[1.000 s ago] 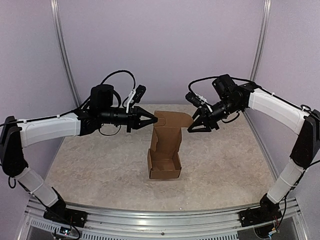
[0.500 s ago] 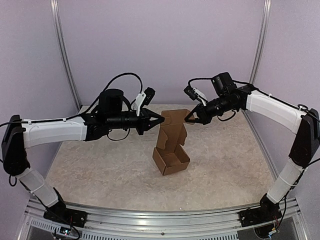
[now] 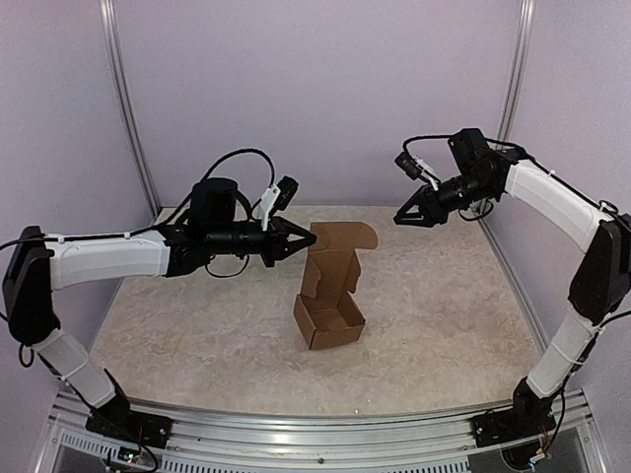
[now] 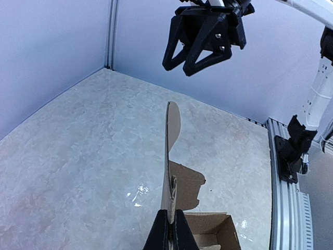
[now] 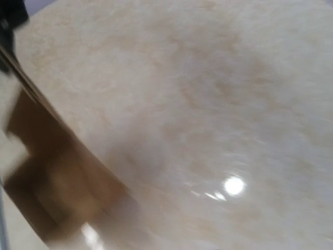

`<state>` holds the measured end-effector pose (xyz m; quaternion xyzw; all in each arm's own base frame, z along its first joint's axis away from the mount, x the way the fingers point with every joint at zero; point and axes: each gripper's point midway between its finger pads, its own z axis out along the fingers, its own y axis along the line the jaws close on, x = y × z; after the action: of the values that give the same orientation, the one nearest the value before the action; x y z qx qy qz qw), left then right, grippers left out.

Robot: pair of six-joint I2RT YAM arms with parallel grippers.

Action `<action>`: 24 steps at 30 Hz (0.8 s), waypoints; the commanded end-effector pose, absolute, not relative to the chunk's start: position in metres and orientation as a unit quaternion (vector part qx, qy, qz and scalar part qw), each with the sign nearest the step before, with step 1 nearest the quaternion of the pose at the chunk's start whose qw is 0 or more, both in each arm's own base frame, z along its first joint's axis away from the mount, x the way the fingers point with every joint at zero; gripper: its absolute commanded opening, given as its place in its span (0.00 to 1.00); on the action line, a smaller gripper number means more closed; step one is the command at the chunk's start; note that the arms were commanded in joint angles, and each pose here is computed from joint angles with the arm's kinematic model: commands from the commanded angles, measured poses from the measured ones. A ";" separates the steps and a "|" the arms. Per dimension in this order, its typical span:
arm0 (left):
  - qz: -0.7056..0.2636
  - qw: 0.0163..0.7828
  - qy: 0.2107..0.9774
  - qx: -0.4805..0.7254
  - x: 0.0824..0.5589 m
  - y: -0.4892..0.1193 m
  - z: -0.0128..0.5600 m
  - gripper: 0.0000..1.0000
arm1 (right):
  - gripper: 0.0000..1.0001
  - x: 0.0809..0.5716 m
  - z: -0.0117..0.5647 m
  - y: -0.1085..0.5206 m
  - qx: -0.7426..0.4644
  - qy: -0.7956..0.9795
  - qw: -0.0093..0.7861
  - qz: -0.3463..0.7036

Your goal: Fold the paper box

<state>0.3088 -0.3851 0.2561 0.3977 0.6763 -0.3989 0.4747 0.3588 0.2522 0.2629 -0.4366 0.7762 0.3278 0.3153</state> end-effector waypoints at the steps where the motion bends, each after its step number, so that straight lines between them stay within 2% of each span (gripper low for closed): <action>1: -0.472 0.425 0.613 0.470 0.267 -0.373 0.276 0.00 | 0.37 0.333 0.264 0.226 -0.512 0.737 0.312 0.311; 10: -0.510 0.403 0.589 0.480 0.258 -0.381 0.283 0.00 | 0.40 0.337 0.256 0.247 -0.528 0.711 0.333 0.324; 18: -0.504 0.420 0.600 0.458 0.270 -0.384 0.282 0.00 | 0.40 0.288 0.258 0.283 -0.590 0.649 0.307 0.370; 24: -0.503 0.419 0.606 0.452 0.275 -0.387 0.277 0.00 | 0.40 0.274 0.262 0.290 -0.594 0.631 0.301 0.397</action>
<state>0.2688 -0.3811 0.2754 0.4577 0.6071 -0.5007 0.4138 0.2890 0.2880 0.2544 -0.5887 0.6522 0.3676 0.3048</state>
